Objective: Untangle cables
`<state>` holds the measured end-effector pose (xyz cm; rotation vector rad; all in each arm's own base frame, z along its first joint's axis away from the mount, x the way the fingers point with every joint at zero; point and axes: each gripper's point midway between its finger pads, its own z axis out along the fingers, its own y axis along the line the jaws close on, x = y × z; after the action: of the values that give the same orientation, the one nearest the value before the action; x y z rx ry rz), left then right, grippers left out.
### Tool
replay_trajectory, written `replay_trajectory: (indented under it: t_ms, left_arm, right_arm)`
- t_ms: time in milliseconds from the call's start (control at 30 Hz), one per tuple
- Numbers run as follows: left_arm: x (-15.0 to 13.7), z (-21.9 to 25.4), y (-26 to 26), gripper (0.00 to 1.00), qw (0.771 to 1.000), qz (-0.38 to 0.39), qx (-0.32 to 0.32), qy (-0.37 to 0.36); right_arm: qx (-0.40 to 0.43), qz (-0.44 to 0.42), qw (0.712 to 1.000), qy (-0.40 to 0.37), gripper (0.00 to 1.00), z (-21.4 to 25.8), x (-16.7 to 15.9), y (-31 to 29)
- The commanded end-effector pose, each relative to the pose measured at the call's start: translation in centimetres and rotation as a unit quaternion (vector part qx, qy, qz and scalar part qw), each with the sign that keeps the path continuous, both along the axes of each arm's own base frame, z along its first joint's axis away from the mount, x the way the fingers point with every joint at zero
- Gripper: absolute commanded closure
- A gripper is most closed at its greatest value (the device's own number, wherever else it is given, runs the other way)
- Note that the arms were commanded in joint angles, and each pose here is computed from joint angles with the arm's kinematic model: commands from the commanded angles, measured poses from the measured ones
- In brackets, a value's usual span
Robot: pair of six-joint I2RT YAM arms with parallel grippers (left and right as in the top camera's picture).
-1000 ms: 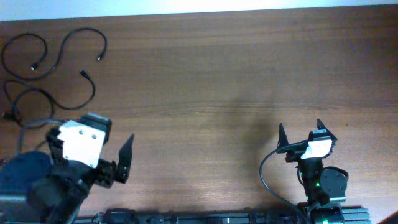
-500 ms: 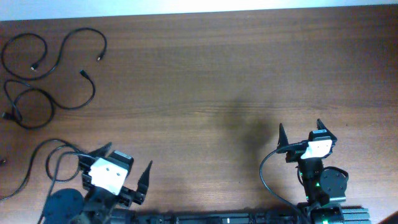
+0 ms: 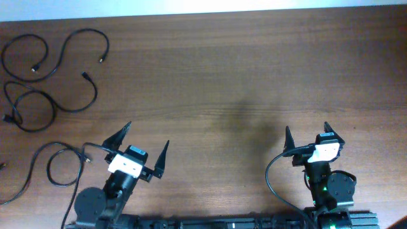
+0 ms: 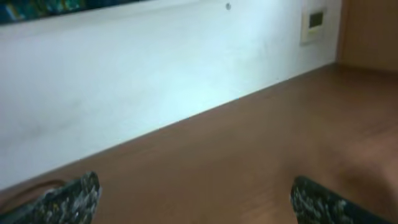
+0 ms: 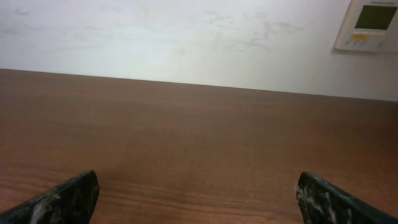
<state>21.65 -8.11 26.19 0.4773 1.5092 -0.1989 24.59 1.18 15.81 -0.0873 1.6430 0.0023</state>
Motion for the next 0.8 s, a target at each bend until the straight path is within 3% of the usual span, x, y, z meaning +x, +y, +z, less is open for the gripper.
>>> replay_trajectory:
  t_ms: [0, 233, 433, 533, 767]
  left_arm:
    - [0.8, -1.1, 2.0, 0.02, 0.997, 0.046, -0.051, -0.028]
    - [2.1, -3.9, 4.3, 0.02, 0.988, 0.094, -0.103, -0.068]
    - [3.0, -8.9, 8.0, 0.02, 0.965, 0.209, -0.154, 0.037]
    - [2.9, -10.6, 8.3, 0.02, 0.962, 0.222, -0.146, 0.068]
    - [2.9, -10.6, 8.3, 0.02, 0.973, 0.221, -0.038, 0.046]
  right_arm:
    - [0.0, -0.008, 1.0, 0.001, 0.02, -0.2, 0.0, -0.3]
    - [0.0, -0.008, 1.0, 0.001, 0.01, -0.2, 0.0, -0.3]
    - [0.0, -0.007, 1.0, 0.001, 0.02, -0.2, 0.0, -0.3]
    - [0.0, -0.008, 1.0, 0.001, 0.02, -0.2, 0.0, -0.3]
    - [0.0, -0.008, 1.0, 0.001, 0.02, -0.2, 0.0, -0.3]
